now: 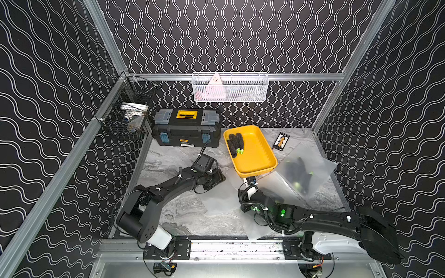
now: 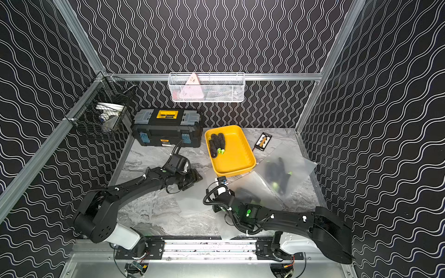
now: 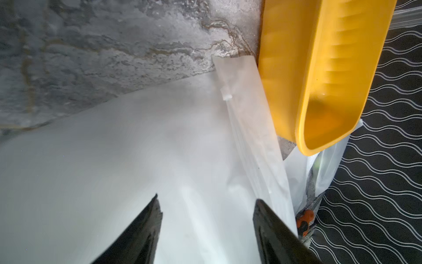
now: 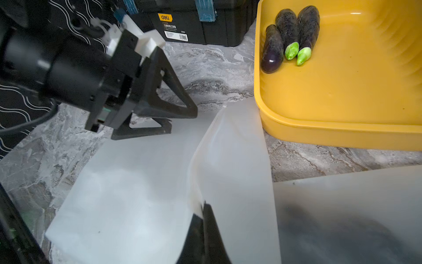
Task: Place the eggplant in a zip-top bag and seal the zipper
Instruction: Adjust the zipper food storage bag at the center of the board, then open the zipper of the food storage bag at the center of the board.
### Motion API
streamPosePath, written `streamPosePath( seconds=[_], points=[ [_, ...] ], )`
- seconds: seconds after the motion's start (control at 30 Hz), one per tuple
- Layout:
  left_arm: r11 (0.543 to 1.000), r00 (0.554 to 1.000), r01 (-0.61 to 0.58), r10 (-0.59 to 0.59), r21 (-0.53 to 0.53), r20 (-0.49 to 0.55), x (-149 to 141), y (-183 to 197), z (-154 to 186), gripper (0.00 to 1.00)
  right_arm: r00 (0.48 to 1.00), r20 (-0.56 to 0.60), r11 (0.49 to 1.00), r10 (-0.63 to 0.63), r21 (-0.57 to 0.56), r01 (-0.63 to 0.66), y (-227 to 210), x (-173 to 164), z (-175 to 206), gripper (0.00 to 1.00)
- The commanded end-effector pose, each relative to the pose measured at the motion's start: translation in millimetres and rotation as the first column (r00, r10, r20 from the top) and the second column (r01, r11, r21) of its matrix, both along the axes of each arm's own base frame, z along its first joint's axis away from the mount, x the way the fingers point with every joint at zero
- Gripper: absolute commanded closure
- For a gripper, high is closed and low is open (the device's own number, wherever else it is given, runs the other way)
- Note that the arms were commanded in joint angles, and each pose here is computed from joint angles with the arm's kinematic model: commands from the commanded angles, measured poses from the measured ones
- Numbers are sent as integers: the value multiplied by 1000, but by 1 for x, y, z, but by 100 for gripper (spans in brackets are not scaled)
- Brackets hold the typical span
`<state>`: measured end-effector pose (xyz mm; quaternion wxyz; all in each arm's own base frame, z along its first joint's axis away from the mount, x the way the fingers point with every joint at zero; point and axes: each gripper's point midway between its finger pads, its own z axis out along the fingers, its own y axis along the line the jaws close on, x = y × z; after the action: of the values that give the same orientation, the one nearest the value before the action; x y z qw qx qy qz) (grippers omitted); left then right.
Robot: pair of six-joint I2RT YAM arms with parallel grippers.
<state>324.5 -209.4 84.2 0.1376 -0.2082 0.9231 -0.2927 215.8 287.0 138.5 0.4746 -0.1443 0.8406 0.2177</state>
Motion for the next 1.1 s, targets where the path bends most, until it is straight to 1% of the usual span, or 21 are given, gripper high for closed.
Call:
streamPosePath(
  seconds=[0.0,0.13,0.2,0.37,0.77,0.9,1.07],
  points=[
    [997,998,-38,41,-69,38,16,-13,13,33,999,15,998,-32,58,31,2,4,13,100],
    [996,998,-58,60,-68,20,11,-12,7,35,999,18,998,-49,35,48,1,8,11,100],
    [995,998,-64,65,-76,10,9,-12,5,36,998,18,998,-52,37,51,2,8,10,100],
    [995,997,-78,78,-58,-9,6,-9,-4,38,998,18,998,-55,33,55,2,9,9,100],
    [993,996,-85,83,-82,-29,7,-23,-17,37,999,13,998,-52,25,52,4,10,8,100],
    [994,996,-91,90,-65,-29,8,-21,-17,37,998,14,998,-58,20,58,2,10,6,100],
    [993,993,-117,116,-16,-25,4,-9,-14,38,998,16,998,-63,9,63,-1,11,5,100]
  ],
)
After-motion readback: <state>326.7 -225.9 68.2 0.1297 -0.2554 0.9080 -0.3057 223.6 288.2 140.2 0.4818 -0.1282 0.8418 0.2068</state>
